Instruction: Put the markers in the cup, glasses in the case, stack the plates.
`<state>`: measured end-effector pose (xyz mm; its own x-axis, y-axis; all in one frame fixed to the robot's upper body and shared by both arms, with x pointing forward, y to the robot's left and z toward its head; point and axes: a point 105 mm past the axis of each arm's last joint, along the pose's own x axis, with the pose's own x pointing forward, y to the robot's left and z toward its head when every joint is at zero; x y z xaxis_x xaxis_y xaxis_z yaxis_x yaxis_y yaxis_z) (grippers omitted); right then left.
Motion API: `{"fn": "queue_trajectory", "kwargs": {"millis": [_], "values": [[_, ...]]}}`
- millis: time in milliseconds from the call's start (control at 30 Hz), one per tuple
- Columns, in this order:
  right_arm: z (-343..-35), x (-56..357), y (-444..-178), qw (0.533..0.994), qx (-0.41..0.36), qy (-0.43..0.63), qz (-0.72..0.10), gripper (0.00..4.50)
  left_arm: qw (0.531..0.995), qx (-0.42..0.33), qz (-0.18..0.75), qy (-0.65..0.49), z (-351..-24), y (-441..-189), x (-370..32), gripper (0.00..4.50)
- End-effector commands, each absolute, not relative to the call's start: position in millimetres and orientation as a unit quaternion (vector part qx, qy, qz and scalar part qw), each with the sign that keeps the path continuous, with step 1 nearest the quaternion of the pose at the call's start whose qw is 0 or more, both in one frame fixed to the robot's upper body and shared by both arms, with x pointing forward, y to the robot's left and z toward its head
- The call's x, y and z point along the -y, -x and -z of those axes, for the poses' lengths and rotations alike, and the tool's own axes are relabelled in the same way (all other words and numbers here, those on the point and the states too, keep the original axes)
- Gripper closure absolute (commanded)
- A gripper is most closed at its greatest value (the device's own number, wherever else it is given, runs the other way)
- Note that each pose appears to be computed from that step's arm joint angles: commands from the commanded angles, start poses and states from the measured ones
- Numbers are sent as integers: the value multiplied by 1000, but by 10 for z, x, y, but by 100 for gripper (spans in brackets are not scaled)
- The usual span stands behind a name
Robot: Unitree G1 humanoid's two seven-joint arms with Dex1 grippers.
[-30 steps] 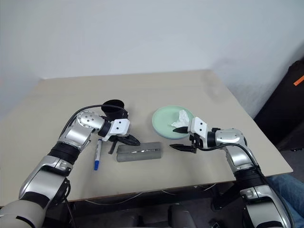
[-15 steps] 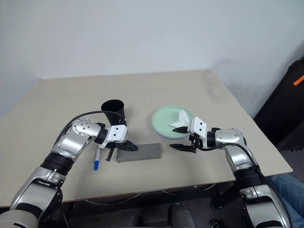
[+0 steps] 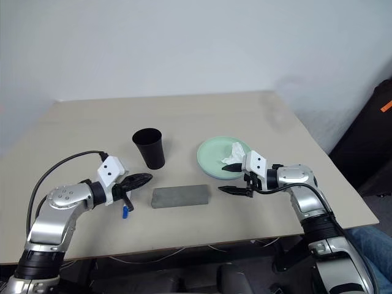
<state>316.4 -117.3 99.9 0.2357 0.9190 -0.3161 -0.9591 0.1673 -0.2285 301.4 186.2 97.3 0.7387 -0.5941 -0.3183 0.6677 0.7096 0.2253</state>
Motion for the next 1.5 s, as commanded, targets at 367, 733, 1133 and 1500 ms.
{"fn": "queue_trajectory", "kwargs": {"millis": [367,733,1133,1500], "values": [[-1210,1059,-3121,724,-44,145,-673,115,980,-144,62,-123,-733,-2977,-2271,448],[-1161,1052,-3153,732,-42,158,-661,115,980,-174,-9,-95,-698,-3146,-2233,146],[-1136,1124,-3157,746,-43,166,-643,115,960,-269,-34,-68,-526,-3145,-2133,146],[-1121,1104,-3185,748,-41,171,-640,115,954,-292,-43,-51,-468,-3114,-2119,339]]}}
